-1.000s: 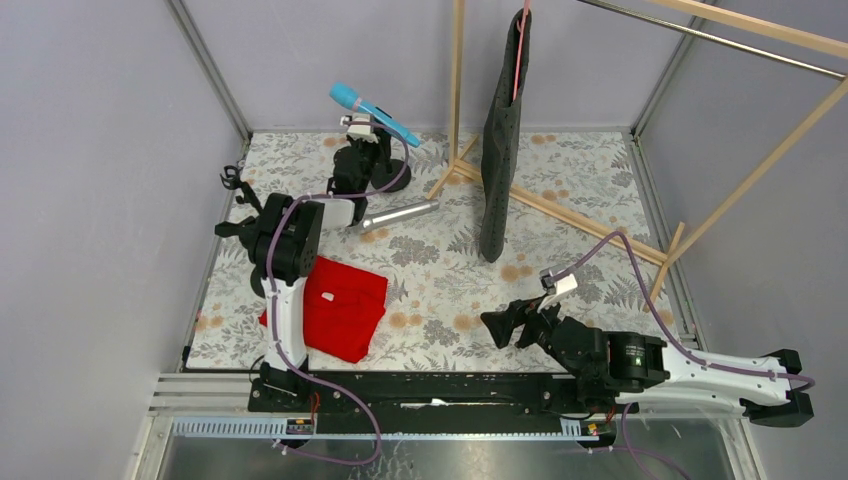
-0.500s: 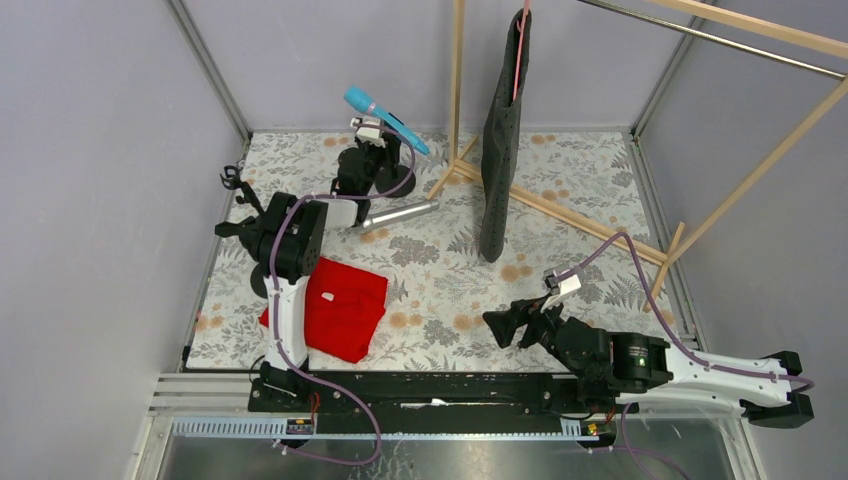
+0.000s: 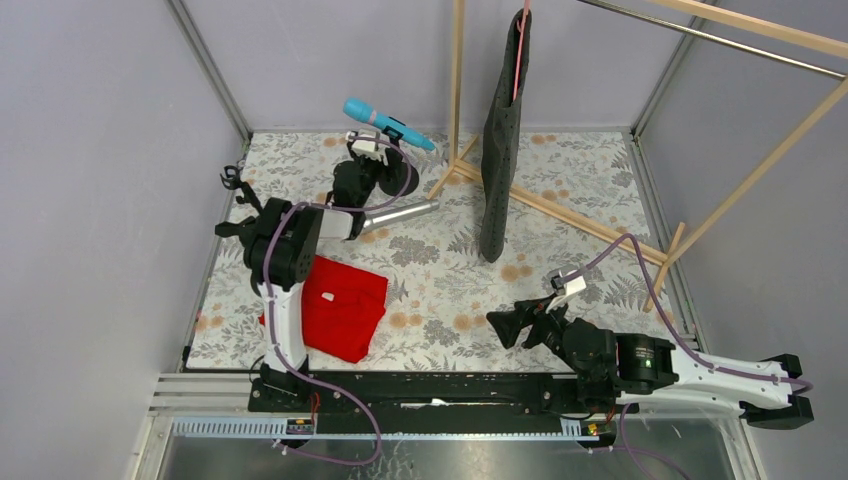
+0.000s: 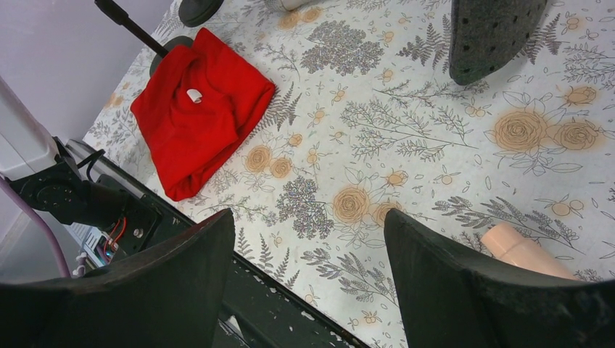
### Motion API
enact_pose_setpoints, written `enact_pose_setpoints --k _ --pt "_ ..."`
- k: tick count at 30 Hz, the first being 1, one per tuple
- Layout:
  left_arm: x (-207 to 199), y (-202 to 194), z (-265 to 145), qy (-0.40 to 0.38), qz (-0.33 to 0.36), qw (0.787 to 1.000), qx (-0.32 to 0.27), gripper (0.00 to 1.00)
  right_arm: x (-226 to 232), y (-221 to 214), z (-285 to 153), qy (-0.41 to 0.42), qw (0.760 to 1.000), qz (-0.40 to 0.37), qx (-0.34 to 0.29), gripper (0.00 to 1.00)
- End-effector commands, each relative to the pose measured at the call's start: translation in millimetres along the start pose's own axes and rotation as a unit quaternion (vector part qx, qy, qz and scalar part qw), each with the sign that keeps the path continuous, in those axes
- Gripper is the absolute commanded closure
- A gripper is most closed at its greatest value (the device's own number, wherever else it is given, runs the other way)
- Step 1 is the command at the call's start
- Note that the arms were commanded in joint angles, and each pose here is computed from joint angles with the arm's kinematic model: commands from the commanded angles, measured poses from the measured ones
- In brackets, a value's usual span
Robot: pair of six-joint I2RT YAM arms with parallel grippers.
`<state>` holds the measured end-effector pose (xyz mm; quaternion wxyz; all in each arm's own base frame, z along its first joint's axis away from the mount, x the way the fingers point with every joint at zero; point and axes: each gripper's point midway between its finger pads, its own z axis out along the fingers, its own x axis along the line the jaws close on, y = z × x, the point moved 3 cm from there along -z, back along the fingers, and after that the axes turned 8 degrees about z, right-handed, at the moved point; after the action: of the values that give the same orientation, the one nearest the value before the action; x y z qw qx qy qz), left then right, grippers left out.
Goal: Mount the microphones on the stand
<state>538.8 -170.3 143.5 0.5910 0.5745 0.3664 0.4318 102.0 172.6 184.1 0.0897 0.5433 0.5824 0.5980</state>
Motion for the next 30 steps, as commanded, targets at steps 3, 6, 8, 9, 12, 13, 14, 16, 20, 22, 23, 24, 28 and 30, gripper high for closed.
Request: enact_pose_setpoints --k 3,6,8,9,12,13,14,16,20,22,23,24,28,30 --pt "-5.9 75.3 -20.4 -0.019 -0.011 0.997 -0.075 0.23 0.2 0.9 -2.7 0.005 1.0 0.009 -0.002 0.18" --pt "-8.6 79.1 -32.0 -0.022 -0.031 0.998 -0.052 0.22 -4.0 -3.2 -2.0 -0.001 1.0 0.015 0.0 0.18" --pt "-11.0 76.1 -37.9 -0.025 -0.038 0.999 -0.025 0.19 -9.3 -4.0 -3.3 -0.015 1.0 0.016 0.002 0.18" --pt "-12.5 75.2 -40.3 -0.03 -0.039 0.999 -0.015 0.19 -10.8 -3.6 -4.0 -0.019 1.0 0.019 0.002 0.18" --pt "-15.7 70.0 -47.4 -0.043 -0.03 0.998 0.019 0.14 -14.9 -2.3 -8.2 -0.03 0.999 0.024 0.007 0.18" --pt "-16.8 67.5 -50.0 -0.046 -0.027 0.998 0.03 0.14 -15.8 -1.9 -8.9 -0.032 0.999 0.026 0.007 0.18" --pt "-17.6 65.9 -52.8 -0.049 -0.025 0.998 0.04 0.13 -15.7 -1.2 -9.6 -0.032 0.999 0.03 0.006 0.18" --pt "-17.2 62.1 -59.5 -0.049 -0.023 0.997 0.06 0.13 -15.4 -0.8 -10.3 -0.03 0.999 0.039 0.005 0.18" --pt "-11.1 64.0 -84.0 -0.004 -0.069 0.994 0.082 0.1 -13.8 -4.4 -7.2 -0.023 0.998 0.055 0.001 0.19" --pt "-12.0 67.3 -101.1 0.011 -0.103 0.992 0.074 0.03 -13.0 -7.0 -5.9 -0.021 0.998 0.059 0.004 0.19" --pt "-11.8 67.3 -107.3 0.023 -0.125 0.989 0.075 0.02 -12.8 -7.9 -5.5 -0.022 0.998 0.06 0.006 0.19" --pt "-9.4 64.4 -113.5 0.042 -0.145 0.985 0.087 0.01 -13.4 -9.4 -5.1 -0.024 0.998 0.06 0.008 0.19" --pt "0.5 45.0 -120.7 0.12 -0.208 0.956 0.169 0.02 -15.7 -14.0 -4.0 -0.037 0.997 0.062 0.017 0.19" --pt "0.8 40.4 -121.1 0.134 -0.224 0.946 0.193 0.04 -16.4 -16.1 -3.1 -0.043 0.997 0.066 0.02 0.19"
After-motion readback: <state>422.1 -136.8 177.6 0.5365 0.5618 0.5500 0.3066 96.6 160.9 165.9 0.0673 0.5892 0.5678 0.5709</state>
